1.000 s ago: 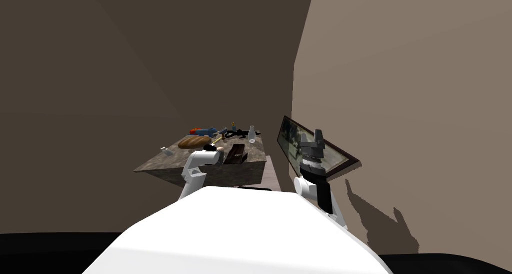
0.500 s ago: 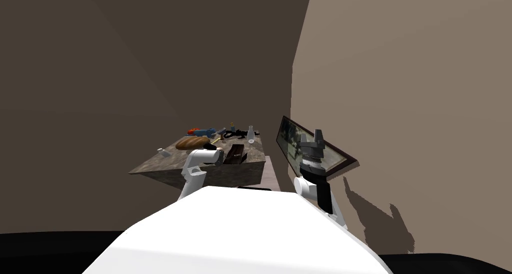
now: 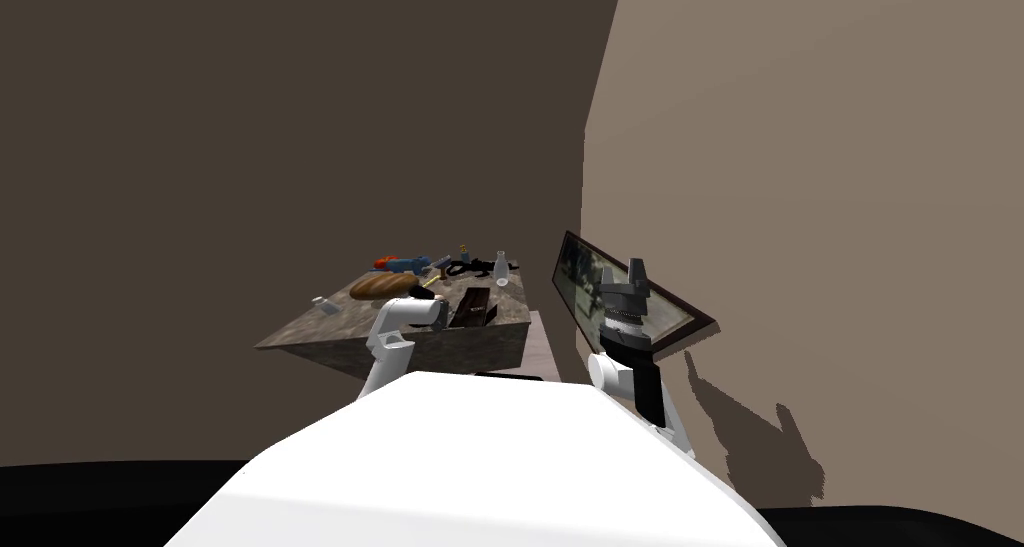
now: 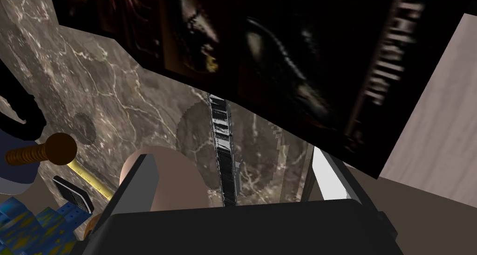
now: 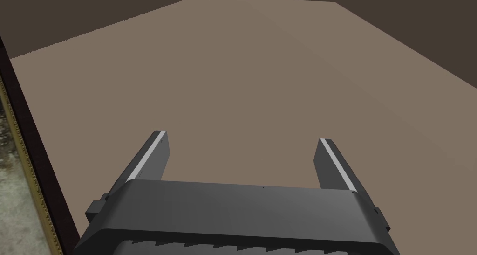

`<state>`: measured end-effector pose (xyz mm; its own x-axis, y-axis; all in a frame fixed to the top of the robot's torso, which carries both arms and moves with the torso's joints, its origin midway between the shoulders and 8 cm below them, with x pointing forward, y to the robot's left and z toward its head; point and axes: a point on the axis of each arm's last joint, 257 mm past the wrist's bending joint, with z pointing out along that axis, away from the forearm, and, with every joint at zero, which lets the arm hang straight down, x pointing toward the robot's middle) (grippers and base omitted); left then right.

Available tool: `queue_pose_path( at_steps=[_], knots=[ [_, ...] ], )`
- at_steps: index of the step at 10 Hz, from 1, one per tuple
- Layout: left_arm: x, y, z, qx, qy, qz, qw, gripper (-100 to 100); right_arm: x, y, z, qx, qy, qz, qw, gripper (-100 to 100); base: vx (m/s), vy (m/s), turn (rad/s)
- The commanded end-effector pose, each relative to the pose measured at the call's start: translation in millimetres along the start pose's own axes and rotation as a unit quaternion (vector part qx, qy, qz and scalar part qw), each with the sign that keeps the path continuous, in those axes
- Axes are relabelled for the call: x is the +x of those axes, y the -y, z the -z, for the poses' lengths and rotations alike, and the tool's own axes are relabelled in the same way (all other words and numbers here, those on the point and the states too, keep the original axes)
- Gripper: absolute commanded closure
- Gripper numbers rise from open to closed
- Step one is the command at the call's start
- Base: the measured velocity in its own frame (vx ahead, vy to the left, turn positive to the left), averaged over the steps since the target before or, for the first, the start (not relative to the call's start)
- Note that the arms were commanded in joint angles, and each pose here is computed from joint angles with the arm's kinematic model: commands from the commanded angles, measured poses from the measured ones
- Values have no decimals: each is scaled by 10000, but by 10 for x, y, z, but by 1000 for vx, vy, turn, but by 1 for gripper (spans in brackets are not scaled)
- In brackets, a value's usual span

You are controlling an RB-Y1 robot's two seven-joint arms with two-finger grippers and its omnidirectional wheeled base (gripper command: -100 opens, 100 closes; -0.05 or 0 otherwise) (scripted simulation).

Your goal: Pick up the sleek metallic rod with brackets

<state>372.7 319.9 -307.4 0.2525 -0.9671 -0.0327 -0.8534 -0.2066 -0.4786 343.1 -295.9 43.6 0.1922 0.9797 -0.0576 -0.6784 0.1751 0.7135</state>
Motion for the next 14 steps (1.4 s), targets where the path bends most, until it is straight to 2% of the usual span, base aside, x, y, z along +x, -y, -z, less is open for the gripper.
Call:
queue_pose_path(
  at_steps=[1,2,3,4,8,9,10,13,14],
  knots=[
    [10,25,-80,35,-9,-1,10000,-100,0,0,0,0,0,0,10000,0,-10,6,9],
    [14,31,-123,45,-12,-2,10000,-100,0,0,0,0,0,0,10000,0,-10,6,8],
    [6,28,-87,30,-9,0,10000,-100,0,0,0,0,0,0,10000,0,0,0,0],
    [7,34,-92,41,-11,-1,10000,100,0,0,0,0,0,0,10000,0,0,0,0],
    [6,33,-92,40,-11,-1,10000,100,0,0,0,0,0,0,10000,0,0,0,0],
    [6,33,-92,40,-11,-1,10000,0,0,0,0,0,0,0,10000,0,0,0,0],
    [-11,47,-33,30,18,12,10000,-100,0,0,0,0,0,0,10000,0,12,-32,-17],
    [-40,64,61,8,68,35,10000,-100,0,0,0,0,0,-1,10000,0,19,-67,-15],
    [-36,63,39,21,55,28,10000,-100,0,0,0,0,0,-1,10000,0,8,-31,7]
  ],
)
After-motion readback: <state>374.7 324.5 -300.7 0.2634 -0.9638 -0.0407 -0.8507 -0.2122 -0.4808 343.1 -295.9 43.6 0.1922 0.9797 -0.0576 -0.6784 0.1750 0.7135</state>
